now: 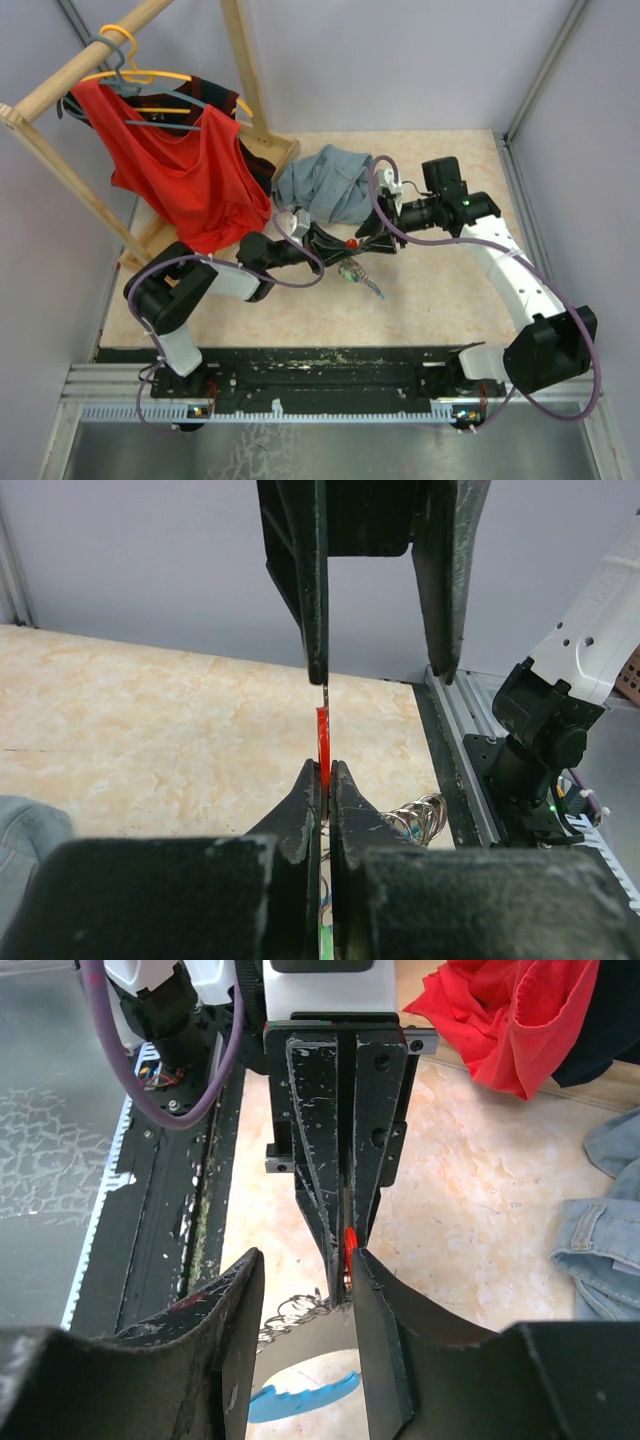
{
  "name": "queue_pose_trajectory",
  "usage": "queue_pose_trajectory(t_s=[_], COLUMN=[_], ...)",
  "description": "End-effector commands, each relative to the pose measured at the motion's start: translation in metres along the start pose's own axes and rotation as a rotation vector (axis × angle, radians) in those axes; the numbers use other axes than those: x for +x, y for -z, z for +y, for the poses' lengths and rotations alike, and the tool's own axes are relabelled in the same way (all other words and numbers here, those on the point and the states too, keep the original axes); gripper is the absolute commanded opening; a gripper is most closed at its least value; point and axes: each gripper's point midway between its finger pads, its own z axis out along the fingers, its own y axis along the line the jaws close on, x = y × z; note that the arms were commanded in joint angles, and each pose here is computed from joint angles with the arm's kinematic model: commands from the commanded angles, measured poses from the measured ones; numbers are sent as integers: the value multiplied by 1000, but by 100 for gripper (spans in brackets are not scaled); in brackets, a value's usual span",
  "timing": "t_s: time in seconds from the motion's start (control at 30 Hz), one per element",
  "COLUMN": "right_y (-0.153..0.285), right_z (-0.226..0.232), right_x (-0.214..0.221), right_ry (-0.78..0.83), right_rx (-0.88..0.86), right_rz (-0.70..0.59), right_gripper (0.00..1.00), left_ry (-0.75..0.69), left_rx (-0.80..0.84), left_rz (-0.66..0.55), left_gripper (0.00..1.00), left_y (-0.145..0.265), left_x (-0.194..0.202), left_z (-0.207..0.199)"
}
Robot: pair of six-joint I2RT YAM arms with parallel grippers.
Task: Remove the keys from the keyring
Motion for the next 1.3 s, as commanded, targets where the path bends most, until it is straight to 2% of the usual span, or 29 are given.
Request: queue_pose_trajectory(t_s=[0.0,0.53,0.9,1.27], right_y=[2,-6,-13,-19], right_z=[7,-12,-11,-11], right_x=[-19,2,5,10], right_ry=[61,15,17,10], right_rx=[-8,58,44,36], right_rz=[-39,14,28,43], right_gripper=[41,38,23,25], left_ry=[-114,-109,-105,-102], left_rx=[65,98,111,120], left_rz=[-138,-158,-161,-167], left_gripper=[0,0,0,0], left_y=[2,2,0,0], left_x=[-40,-47,-49,-53], left_z=[-13,-18,-20,-22])
